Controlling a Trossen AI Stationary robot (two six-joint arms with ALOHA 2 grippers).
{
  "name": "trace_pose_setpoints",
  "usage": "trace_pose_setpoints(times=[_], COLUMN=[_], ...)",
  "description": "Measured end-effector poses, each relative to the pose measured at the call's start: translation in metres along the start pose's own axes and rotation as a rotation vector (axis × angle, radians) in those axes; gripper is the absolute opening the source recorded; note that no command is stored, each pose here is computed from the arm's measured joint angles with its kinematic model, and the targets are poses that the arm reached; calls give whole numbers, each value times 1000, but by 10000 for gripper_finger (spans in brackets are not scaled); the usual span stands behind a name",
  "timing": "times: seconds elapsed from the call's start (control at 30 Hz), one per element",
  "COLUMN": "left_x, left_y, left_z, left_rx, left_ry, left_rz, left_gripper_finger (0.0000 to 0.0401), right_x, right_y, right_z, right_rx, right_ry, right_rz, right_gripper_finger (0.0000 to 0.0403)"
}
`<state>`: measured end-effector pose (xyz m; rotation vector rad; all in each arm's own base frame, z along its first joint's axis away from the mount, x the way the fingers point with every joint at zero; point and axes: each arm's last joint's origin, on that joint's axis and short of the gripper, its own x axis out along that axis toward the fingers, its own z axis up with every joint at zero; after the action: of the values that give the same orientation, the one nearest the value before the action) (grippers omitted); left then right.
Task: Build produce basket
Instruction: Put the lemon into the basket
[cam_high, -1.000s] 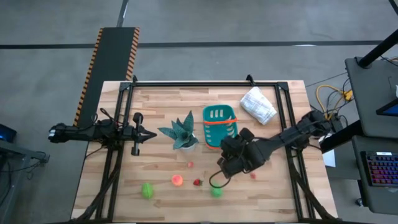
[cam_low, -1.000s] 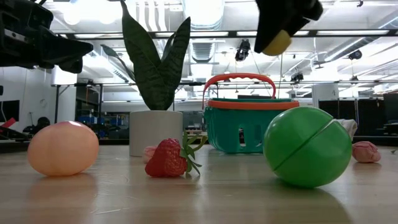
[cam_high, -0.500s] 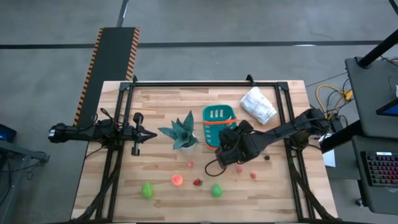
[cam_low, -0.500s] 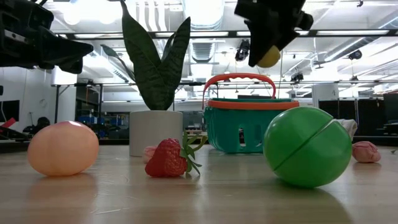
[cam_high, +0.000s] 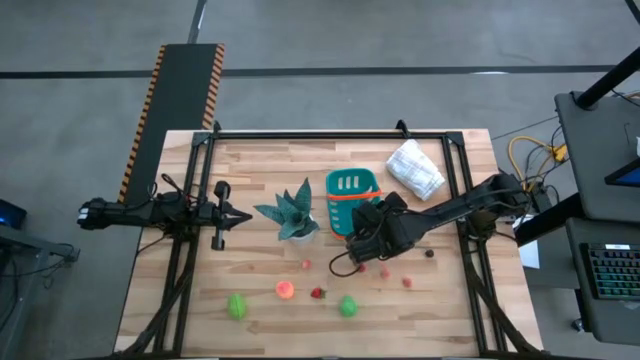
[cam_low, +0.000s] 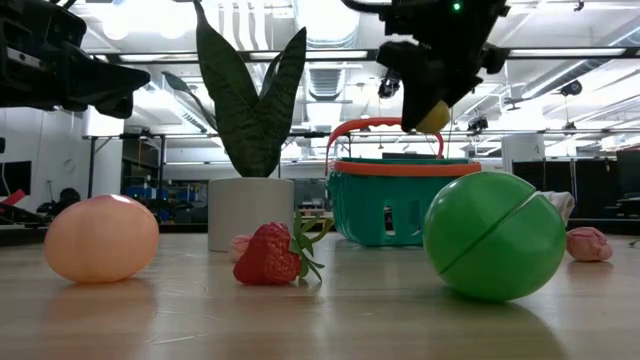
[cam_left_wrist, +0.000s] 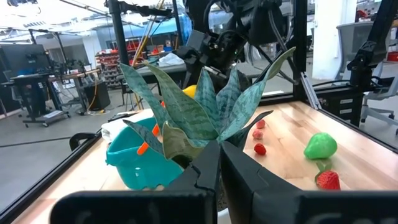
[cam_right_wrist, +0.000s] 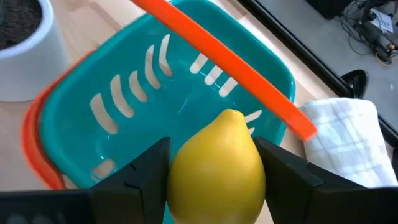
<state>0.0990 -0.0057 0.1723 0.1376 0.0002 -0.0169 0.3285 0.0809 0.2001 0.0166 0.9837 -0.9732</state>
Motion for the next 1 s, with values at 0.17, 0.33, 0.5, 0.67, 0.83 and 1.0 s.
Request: trace_pose_setpoints(times=[0.17, 0.33, 0.5, 0.67, 0.83, 1.0], left_x=[0, 0, 0, 0, 0, 0], left_y=[0, 0, 0, 0, 0, 0], left_z=[0, 0, 0, 0, 0, 0], left_rx=[0, 0, 0, 0, 0, 0], left_ry=[0, 1, -1, 0, 0, -1], left_rz=[-1, 0, 0, 0, -1, 0], left_gripper_finger=[0, 0, 0, 0, 0, 0], right_x=[9, 15, 18, 23, 28, 30], right_y=[0, -2, -3, 1, 3, 2], right_z=[-7, -13, -16, -19, -23, -27], right_rx=[12, 31, 52, 92, 92, 103], right_ry=[-15, -15, -39, -75, -80, -77], right_rz=[-22, -46, -63, -47, -40, -46], right_gripper_finger=[196, 196, 196, 196, 196, 196])
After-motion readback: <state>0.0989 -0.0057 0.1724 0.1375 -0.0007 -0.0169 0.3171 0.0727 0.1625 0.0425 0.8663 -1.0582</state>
